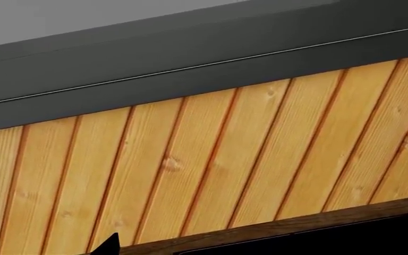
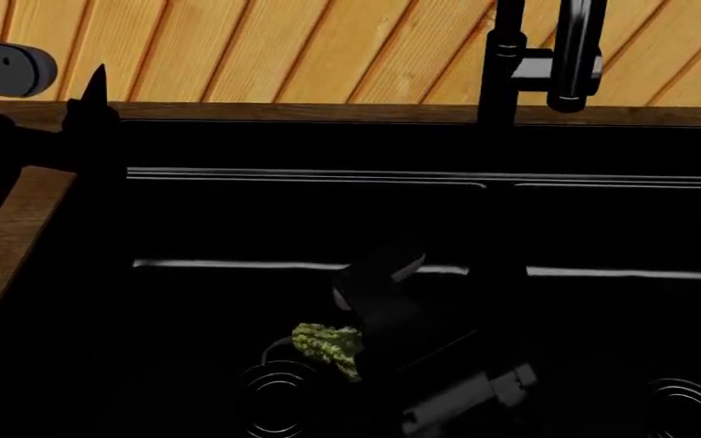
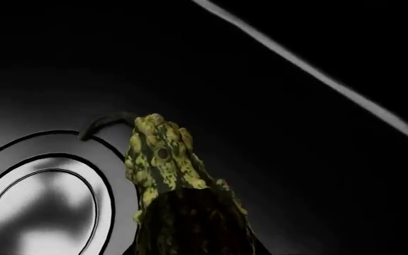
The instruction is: Pick the squash from the sink and place it on the plate located on the counter
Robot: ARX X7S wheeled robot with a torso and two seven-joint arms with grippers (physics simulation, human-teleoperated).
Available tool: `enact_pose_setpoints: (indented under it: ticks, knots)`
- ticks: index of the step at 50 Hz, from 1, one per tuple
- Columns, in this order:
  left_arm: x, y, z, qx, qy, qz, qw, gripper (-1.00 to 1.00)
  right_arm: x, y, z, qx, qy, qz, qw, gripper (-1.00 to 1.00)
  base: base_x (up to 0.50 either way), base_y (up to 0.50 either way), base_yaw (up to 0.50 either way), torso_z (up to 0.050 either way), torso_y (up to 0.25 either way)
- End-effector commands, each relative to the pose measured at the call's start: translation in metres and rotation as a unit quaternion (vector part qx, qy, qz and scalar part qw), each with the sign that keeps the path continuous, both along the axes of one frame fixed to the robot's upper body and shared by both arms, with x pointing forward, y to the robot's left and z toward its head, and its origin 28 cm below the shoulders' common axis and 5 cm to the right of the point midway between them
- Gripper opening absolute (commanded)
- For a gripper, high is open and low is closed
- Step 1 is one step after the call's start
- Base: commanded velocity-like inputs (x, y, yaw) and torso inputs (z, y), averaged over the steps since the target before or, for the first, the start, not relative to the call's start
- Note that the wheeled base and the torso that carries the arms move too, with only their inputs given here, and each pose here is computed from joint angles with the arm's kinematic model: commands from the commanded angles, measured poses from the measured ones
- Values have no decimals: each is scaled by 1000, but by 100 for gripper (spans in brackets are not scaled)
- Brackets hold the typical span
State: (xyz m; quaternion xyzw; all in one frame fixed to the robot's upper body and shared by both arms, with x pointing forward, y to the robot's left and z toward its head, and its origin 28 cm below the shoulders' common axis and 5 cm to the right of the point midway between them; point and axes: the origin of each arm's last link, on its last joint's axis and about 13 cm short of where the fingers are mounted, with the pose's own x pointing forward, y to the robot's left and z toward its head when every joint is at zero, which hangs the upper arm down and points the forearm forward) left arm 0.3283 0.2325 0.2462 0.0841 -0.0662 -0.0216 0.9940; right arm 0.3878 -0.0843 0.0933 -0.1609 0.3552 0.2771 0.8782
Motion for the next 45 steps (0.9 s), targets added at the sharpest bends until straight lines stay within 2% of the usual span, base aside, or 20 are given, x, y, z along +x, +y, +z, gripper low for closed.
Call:
enact_pose_setpoints:
  ticks: [1,10,25,45]
  knots:
    - [0,-1,3,2,-4,-2,1000,100,-1,1,0,-6,-7,15,1000,-100,0,0,0,0,0]
    - [-5,-3,7,5,-12,-6,1000,100,-7,2,20,7,-47,12,999,-100,0,0,0,0,0]
    - [-12,-3,11,4,-21,-8,1000,100,-31,6,59,14,-110,43,993,-100,0,0,0,0,0]
    - [-22,-5,19,13,-36,-6,999,100,-67,-14,92,60,-179,30,982,-100,0,0,0,0,1]
